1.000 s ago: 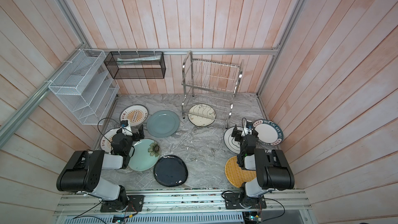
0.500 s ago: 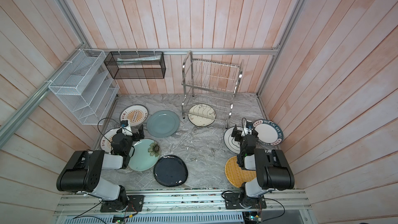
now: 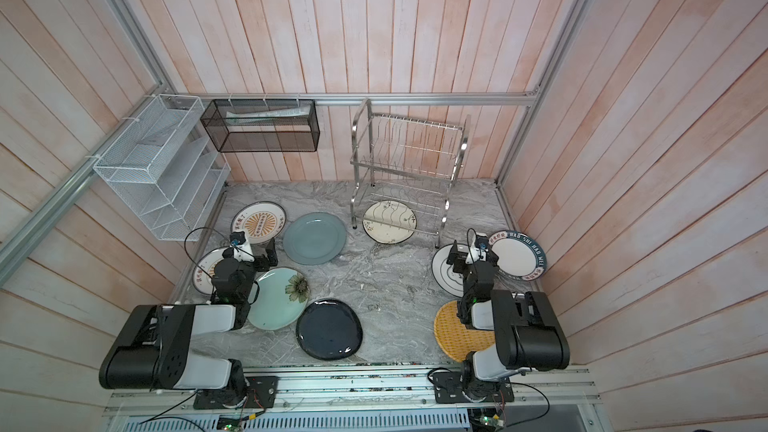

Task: Load the plates into the dish rack

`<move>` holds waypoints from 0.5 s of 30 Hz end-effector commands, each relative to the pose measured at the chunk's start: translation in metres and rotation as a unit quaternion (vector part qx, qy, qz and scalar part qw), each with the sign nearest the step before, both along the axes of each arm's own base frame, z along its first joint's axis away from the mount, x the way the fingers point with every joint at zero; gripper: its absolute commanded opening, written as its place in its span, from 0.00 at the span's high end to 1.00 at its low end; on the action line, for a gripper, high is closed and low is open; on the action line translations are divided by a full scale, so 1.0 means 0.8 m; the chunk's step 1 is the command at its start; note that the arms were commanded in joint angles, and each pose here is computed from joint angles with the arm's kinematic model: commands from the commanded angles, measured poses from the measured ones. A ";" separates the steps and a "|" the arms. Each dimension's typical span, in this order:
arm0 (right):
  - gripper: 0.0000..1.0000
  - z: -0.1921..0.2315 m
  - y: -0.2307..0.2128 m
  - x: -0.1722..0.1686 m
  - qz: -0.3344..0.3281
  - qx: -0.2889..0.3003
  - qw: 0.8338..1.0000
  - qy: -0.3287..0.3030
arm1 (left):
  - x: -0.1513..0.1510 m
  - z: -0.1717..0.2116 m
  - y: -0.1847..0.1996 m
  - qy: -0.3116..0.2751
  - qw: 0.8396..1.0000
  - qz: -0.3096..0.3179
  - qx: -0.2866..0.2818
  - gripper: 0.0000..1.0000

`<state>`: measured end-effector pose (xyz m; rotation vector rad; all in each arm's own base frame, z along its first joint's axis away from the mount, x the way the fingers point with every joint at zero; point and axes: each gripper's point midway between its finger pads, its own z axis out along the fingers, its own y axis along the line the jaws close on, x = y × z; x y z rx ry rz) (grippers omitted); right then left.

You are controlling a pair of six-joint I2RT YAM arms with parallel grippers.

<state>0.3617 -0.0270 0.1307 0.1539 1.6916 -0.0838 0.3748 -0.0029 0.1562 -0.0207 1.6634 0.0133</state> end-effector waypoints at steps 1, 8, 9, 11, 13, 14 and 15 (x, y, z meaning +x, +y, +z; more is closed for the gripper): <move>0.02 0.033 -0.012 -0.009 -0.041 0.009 0.999 -0.007 | -0.019 0.021 -0.002 -0.020 0.999 0.022 0.022 0.00; 0.02 0.102 -0.015 -0.036 -0.062 0.158 0.983 -0.067 | -0.045 0.048 -0.036 0.046 0.993 -0.014 -0.108 0.00; 0.02 0.102 -0.022 -0.043 -0.079 0.208 0.972 -0.077 | -0.050 0.054 -0.040 0.059 0.988 -0.018 -0.142 0.00; 0.02 0.108 -0.022 -0.052 -0.072 0.274 0.954 -0.099 | -0.062 0.061 -0.049 0.084 0.971 -0.027 -0.224 0.00; 0.02 0.115 -0.021 -0.056 -0.063 0.311 0.942 -0.111 | -0.077 0.053 -0.057 0.119 0.933 -0.017 -0.339 0.00; 0.02 0.122 -0.017 -0.056 -0.050 0.318 0.940 -0.112 | -0.083 0.050 -0.065 0.128 0.915 -0.029 -0.383 0.00; 0.02 0.128 -0.012 -0.055 -0.038 0.322 0.940 -0.107 | -0.088 0.057 -0.082 0.125 0.906 -0.077 -0.396 0.00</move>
